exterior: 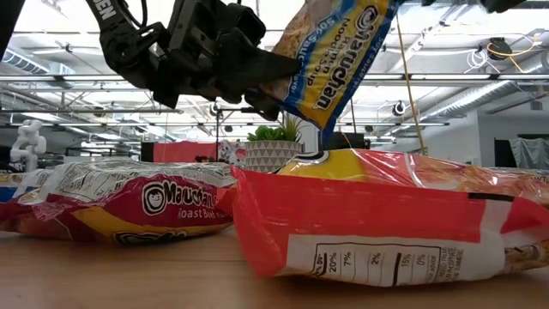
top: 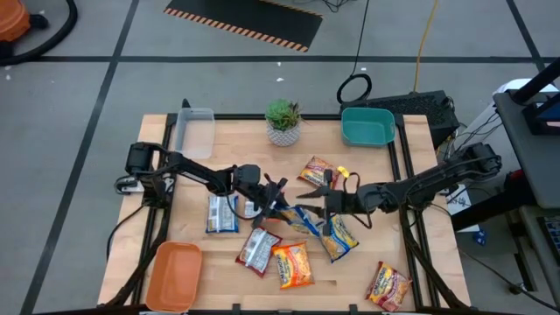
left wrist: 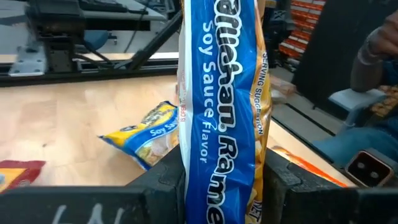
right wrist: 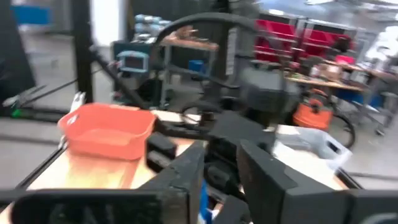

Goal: Sort Maruchan noodles
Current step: Put the top right blue noodle pack into the green bin, then put the right blue noodle pack into the green bin

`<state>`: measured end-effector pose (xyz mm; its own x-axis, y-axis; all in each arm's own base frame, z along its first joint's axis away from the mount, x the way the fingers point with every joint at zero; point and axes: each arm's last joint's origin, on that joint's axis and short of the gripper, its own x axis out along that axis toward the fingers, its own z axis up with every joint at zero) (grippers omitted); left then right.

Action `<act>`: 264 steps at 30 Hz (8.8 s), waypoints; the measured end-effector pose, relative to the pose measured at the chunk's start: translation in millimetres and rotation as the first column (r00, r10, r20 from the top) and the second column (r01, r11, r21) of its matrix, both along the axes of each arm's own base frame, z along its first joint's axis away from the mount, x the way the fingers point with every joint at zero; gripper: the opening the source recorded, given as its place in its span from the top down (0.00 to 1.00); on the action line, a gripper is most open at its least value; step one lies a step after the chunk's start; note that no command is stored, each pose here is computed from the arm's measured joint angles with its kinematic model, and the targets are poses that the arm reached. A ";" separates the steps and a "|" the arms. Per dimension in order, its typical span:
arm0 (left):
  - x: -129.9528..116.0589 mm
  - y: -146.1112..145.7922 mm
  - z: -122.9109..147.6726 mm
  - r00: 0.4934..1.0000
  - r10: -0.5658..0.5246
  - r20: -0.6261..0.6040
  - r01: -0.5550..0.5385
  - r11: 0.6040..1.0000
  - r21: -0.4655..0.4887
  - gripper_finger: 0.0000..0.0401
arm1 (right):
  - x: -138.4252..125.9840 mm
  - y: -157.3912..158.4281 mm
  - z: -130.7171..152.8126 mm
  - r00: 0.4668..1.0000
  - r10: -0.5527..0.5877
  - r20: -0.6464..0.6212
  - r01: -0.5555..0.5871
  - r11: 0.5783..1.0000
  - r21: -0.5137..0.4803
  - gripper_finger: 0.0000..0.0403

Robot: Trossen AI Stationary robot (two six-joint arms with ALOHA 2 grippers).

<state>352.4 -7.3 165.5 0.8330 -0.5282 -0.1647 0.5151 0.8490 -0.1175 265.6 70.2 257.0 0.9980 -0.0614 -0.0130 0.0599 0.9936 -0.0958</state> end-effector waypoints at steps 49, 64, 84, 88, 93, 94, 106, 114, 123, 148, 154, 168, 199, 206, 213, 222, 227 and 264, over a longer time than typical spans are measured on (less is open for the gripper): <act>2.9 1.9 6.5 0.873 0.474 0.111 -0.487 0.848 0.211 0.70 | -25.9 -10.7 -1.5 0.849 -0.287 -0.443 0.332 0.943 0.025 0.34; 3.0 2.0 6.5 0.871 0.478 0.112 -0.491 0.845 0.213 0.70 | -20.2 -28.9 -24.6 0.813 -0.206 -0.545 0.302 0.949 0.092 0.57; 0.1 5.3 -1.0 0.788 0.615 0.024 -0.600 0.760 0.250 0.36 | -21.8 -29.3 -21.9 0.818 -0.194 -0.541 0.267 0.962 0.058 0.77; -7.7 8.4 11.4 0.729 0.684 0.017 -0.659 0.695 0.287 0.25 | -25.2 -32.6 -18.2 0.810 -0.288 -0.510 0.371 0.926 0.066 0.80; -28.0 11.0 38.2 0.674 0.738 -0.020 -0.690 0.639 0.340 0.21 | -29.6 -36.9 -11.0 0.811 -0.347 -0.471 0.432 0.898 0.082 0.82; -33.4 11.2 43.2 0.664 0.746 -0.038 -0.691 0.633 0.348 0.21 | -30.5 -38.4 -9.3 0.813 -0.352 -0.464 0.441 0.892 0.095 0.82; -81.2 10.2 70.9 0.584 0.777 -0.236 -0.688 0.628 0.365 0.21 | -49.7 -81.6 14.7 0.781 -0.486 -0.391 0.595 0.770 0.232 0.82; -83.6 3.5 72.0 0.601 0.762 -0.241 -0.669 0.645 0.370 0.21 | -96.2 -121.9 20.0 0.612 -0.623 -0.488 0.771 0.608 0.190 0.82; -82.2 3.5 74.1 0.606 0.762 -0.227 -0.679 0.645 0.351 0.21 | -124.5 -159.0 15.5 0.386 -0.710 -0.590 0.893 0.447 0.046 0.82; -81.6 0.9 74.6 0.630 0.749 -0.206 -0.657 0.655 0.372 0.21 | -135.3 -228.3 -22.9 -0.039 -0.682 -0.731 0.977 0.129 -0.172 0.82; -82.1 -4.7 74.0 0.642 0.736 -0.216 -0.644 0.670 0.368 0.21 | -137.5 -231.8 -28.0 -0.070 -0.658 -0.750 0.981 0.089 -0.170 0.81; -82.0 -11.6 74.4 0.672 0.706 -0.222 -0.618 0.700 0.357 0.21 | -139.5 -230.7 -29.2 -0.087 -0.645 -0.759 0.984 0.065 -0.168 0.75; -81.5 -23.7 76.8 0.723 0.662 -0.198 -0.580 0.737 0.348 0.21 | -140.6 -228.6 -34.2 -0.190 -0.639 -0.745 0.945 0.087 -0.316 0.65; -81.5 -23.7 76.8 0.723 0.662 -0.198 -0.579 0.737 0.348 0.21 | -140.5 -228.3 -35.4 -0.261 -0.661 -0.703 0.914 0.064 -0.400 0.66; -81.5 -23.6 76.8 0.723 0.662 -0.198 -0.580 0.737 0.348 0.21 | -139.2 -227.8 -28.7 -0.263 -0.662 -0.702 0.914 0.061 -0.401 0.66; -81.4 -23.4 76.9 0.716 0.667 -0.206 -0.589 0.736 0.333 0.21 | -142.8 -214.3 37.6 -0.233 -0.687 -0.688 0.935 0.035 -0.352 0.56; -81.4 -23.4 77.0 0.716 0.667 -0.205 -0.590 0.736 0.333 0.21 | -147.4 -198.4 55.2 -0.110 -0.714 -0.692 0.963 0.097 -0.253 0.50; -81.3 -23.1 77.0 0.720 0.665 -0.200 -0.585 0.736 0.342 0.21 | -58.0 35.6 -24.7 0.791 0.040 -0.610 0.338 0.803 0.491 0.49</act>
<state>271.1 -30.5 242.4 0.8466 0.1866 -0.4984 -0.1700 0.9823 0.0790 207.6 105.8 232.2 0.7622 -0.0020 -0.6473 0.3346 0.8573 0.3913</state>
